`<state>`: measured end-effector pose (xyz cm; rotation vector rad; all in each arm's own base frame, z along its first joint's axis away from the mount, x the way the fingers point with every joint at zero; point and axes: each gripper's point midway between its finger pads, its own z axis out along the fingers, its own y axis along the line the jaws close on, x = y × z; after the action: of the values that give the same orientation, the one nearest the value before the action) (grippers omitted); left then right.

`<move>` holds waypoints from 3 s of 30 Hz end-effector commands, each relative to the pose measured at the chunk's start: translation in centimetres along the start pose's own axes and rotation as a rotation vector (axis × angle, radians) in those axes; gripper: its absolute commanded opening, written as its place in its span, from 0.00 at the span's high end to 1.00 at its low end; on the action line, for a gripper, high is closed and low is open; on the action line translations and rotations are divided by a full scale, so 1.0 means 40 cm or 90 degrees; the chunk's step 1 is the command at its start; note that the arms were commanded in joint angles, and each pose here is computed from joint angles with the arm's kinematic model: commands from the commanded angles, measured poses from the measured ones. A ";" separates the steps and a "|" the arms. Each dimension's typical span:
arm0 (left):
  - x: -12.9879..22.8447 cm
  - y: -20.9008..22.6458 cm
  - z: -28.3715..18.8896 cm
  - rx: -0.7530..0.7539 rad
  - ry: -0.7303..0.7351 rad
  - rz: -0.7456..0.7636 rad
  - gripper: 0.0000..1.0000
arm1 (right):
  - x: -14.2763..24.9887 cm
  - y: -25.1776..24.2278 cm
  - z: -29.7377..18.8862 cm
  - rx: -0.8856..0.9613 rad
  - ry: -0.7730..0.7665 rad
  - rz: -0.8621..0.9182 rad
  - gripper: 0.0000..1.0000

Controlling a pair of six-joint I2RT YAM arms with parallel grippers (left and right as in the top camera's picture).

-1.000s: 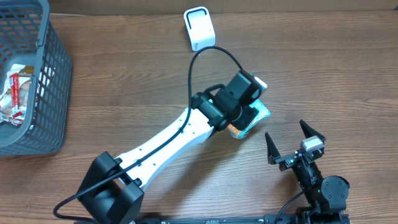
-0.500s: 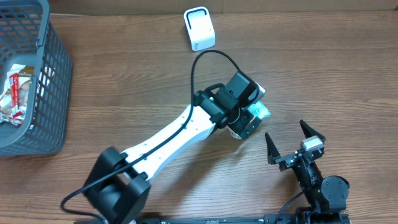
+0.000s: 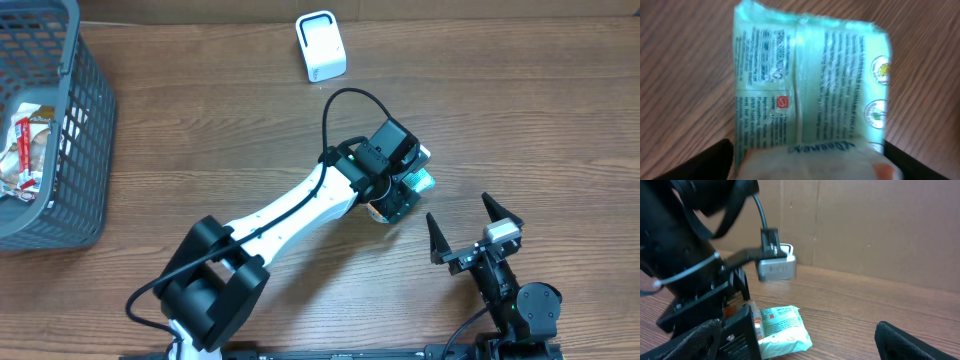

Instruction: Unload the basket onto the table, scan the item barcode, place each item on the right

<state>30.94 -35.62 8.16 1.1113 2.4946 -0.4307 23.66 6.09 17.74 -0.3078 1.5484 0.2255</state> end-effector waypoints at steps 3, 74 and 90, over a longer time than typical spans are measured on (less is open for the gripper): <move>-0.017 -0.010 0.024 0.009 -0.005 0.022 0.38 | 0.005 -0.002 0.001 0.004 -0.002 0.005 0.00; -0.109 0.085 -0.183 -0.027 -0.089 -0.053 0.52 | 0.005 -0.002 0.001 0.004 -0.002 0.005 0.00; 0.183 0.242 -0.112 -0.154 0.092 -0.291 0.51 | 0.005 -0.002 0.001 0.004 -0.001 0.005 0.00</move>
<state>34.34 -24.01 9.62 0.6317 2.7718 -0.2017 23.66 6.09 17.75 -0.3078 1.5480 0.2255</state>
